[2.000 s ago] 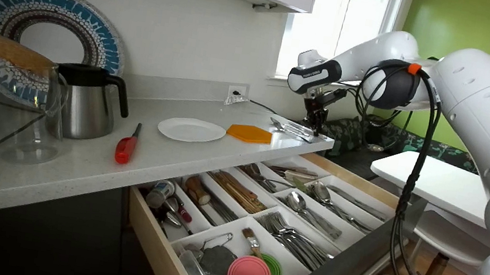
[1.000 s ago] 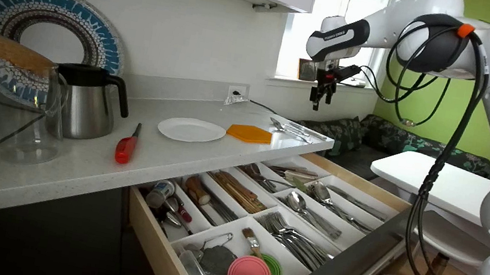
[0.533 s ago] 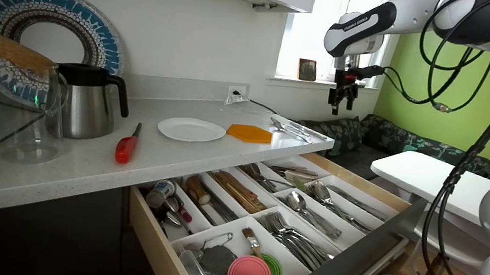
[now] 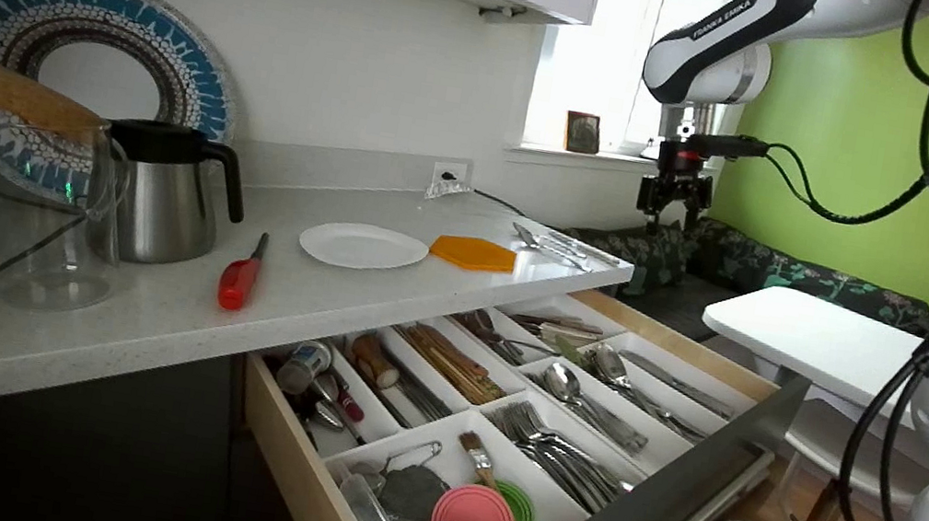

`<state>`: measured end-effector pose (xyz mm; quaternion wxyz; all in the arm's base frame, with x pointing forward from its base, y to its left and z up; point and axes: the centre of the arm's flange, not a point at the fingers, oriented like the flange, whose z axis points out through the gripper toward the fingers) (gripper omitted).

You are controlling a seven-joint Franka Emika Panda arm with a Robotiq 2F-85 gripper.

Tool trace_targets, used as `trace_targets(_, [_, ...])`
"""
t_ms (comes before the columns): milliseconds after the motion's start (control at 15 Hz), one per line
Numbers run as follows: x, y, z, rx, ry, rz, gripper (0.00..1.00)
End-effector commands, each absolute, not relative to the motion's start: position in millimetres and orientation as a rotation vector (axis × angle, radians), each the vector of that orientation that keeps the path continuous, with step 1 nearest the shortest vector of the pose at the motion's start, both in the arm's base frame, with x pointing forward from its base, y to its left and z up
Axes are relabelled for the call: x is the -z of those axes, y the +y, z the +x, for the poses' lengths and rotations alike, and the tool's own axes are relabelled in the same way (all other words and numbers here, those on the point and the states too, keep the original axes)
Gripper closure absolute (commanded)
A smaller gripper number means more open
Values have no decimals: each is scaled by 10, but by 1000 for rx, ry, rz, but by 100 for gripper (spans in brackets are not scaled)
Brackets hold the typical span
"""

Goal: Remove a knife from the kitchen drawer

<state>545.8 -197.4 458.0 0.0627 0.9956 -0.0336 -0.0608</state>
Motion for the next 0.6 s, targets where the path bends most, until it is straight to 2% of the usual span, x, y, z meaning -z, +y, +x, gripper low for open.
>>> trace_targets(0, [-4341, -1581, 4725, 88, -270, 3055, 0])
trace_targets(133, [-4267, -1441, 4523, 56, -293, 3029, 0])
trace_targets(200, [-4418, -1690, 5070, 116, -245, 3035, 0])
trace_targets(533, [-4384, -1552, 4816, 86, -271, 3039, 0])
